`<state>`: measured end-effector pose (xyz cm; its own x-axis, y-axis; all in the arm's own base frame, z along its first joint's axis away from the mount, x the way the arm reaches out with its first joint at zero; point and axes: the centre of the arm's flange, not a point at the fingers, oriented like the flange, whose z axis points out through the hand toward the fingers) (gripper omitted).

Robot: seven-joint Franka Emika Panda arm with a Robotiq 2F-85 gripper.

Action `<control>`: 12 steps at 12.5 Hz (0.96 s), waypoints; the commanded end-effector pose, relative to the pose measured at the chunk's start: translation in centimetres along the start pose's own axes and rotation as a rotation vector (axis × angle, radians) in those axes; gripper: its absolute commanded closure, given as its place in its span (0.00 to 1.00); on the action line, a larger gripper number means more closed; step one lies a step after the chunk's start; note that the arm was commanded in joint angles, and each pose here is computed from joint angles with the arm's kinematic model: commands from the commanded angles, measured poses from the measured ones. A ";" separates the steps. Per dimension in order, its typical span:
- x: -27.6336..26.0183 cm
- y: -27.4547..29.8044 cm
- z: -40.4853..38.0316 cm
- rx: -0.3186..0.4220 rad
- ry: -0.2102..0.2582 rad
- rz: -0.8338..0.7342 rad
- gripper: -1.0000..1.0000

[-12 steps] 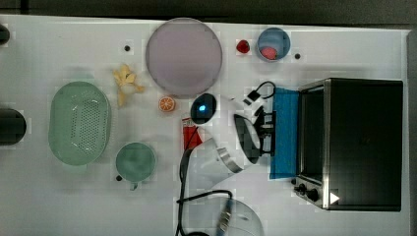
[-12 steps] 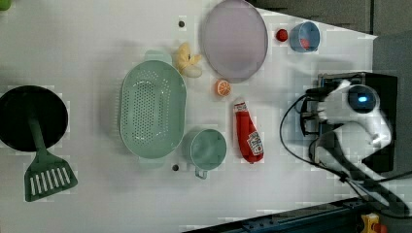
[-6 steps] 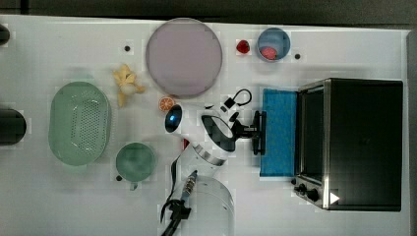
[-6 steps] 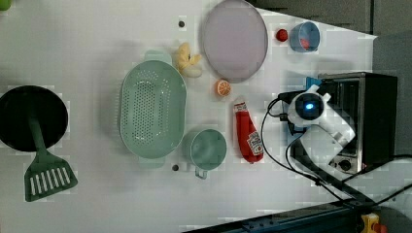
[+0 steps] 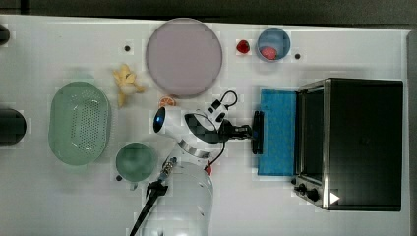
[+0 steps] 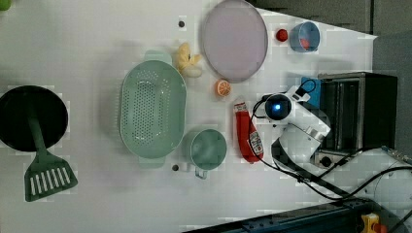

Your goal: Flap open oven.

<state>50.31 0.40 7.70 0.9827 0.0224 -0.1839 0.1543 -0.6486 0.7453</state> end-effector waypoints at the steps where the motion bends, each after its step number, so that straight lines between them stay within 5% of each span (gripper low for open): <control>1: 1.7 1.9 -1.8 0.047 0.070 0.120 0.82; 4: 2.9 5.0 -5.5 0.154 0.111 0.238 0.82; 7: 3.4 10.6 -10.7 0.306 0.103 0.443 0.82; 12: 1.3 20.0 -18.2 0.620 -0.027 0.777 0.82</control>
<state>56.28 2.19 31.39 0.8376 -0.5187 0.1716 -0.5460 -0.8048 0.2325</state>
